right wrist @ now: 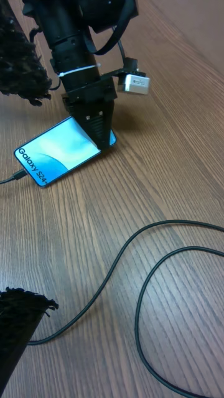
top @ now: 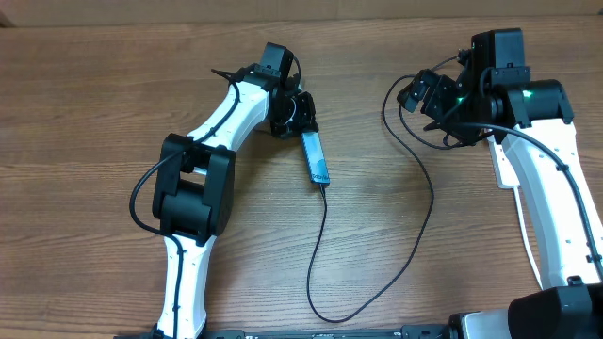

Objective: Plug charger to phone and switch on socket
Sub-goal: 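Lower the plugged phone with the left gripper onto the table center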

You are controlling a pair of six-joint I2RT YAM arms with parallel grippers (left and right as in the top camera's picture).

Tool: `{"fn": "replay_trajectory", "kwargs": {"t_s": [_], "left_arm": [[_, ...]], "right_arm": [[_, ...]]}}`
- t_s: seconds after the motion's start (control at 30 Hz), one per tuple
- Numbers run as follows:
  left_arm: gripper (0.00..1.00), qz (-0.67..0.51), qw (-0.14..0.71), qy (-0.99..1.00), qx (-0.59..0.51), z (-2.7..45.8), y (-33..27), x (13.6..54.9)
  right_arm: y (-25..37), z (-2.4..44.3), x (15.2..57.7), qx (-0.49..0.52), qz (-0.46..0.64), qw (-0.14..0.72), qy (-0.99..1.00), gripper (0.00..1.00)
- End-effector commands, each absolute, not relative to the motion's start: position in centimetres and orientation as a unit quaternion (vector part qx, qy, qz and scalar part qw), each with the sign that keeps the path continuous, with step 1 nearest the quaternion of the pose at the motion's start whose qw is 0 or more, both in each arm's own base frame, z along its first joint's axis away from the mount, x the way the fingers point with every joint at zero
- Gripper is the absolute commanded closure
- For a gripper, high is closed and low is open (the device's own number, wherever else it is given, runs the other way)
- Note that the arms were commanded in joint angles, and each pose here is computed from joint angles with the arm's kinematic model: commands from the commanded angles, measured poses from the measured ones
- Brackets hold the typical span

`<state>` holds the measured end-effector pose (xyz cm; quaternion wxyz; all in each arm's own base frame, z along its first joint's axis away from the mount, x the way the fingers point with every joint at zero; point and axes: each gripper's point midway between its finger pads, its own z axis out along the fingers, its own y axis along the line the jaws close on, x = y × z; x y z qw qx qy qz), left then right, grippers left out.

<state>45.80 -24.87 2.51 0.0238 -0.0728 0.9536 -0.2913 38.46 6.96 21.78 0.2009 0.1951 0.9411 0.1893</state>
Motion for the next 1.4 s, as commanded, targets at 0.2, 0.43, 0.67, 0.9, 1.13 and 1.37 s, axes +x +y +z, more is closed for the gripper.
{"fn": "replay_trajectory", "kwargs": {"t_s": [0.2,0.43,0.67,0.9,1.13,1.37], "left_arm": [[0.95,-0.291,-0.001,0.954,-0.065,0.5,-25.5,44.9],[0.96,-0.298,-0.022,0.952,-0.066,-0.9,-25.8,44.3],[0.88,-0.297,-0.023,0.952,-0.067,-0.9,-25.8,44.3],[0.74,-0.297,-0.023,0.952,-0.067,-0.9,-25.8,44.3],[0.74,-0.295,-0.028,0.953,-0.069,-1.0,-25.7,44.1],[0.76,-0.293,-0.032,0.953,-0.07,-1.0,-25.7,43.9]], "right_arm": [[6.5,22.9,38.6,0.195,0.188,0.22,0.937,0.0],[6.5,22.9,38.6,0.195,0.188,0.22,0.937,0.01],[6.5,22.9,38.5,0.195,0.187,0.22,0.937,0.0],[6.5,22.9,38.5,0.195,0.187,0.219,0.937,0.0],[6.5,22.8,38.5,0.195,0.187,0.218,0.938,0.0],[6.5,22.8,38.4,0.196,0.187,0.216,0.938,0.0]]}}
